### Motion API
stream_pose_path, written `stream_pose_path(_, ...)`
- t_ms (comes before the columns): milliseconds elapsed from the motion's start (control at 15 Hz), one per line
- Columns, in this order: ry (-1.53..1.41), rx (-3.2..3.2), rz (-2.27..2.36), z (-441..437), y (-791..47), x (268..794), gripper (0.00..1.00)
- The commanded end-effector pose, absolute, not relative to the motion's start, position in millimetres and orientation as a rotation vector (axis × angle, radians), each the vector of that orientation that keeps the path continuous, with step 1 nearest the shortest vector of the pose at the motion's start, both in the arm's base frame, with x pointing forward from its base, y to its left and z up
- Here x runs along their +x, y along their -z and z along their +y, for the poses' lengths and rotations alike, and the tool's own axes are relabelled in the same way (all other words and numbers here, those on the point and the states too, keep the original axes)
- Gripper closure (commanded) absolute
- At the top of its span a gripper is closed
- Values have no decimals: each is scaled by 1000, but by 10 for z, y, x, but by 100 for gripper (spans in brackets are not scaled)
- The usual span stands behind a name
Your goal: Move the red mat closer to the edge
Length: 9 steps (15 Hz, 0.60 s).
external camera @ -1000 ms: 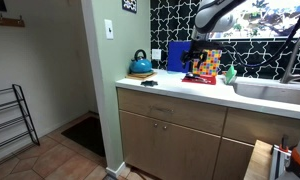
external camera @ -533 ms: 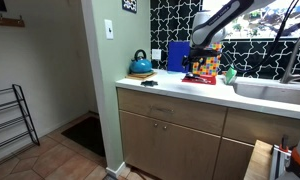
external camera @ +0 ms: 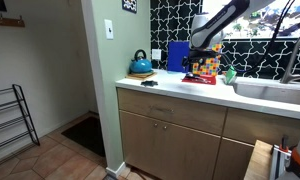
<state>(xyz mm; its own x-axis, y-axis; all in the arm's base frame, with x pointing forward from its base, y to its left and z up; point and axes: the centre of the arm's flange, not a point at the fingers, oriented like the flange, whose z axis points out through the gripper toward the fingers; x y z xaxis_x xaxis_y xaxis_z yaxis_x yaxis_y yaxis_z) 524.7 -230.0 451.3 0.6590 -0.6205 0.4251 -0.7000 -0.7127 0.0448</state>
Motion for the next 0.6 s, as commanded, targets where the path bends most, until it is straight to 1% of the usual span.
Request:
stream_pose_path(0,-543,2626,-1184,-2526,-4376,5443,0)
stream_pose_path(200,-579,2560,-1285,-2743,-4264,5571,0)
stream_pose_path(267,-586,2547,-1310,-2796,-4234,5606,9)
stream_pose_path(333,-600,2529,-1332,-2853,-4201,5650,27)
stream_pose_path(400,-605,2509,-1354,-2900,-4163,5688,34)
stream_pose_path(467,-618,2485,-1372,-2948,-4130,5727,44)
stream_pose_path(533,-626,2462,-1397,-2995,-4094,5764,51)
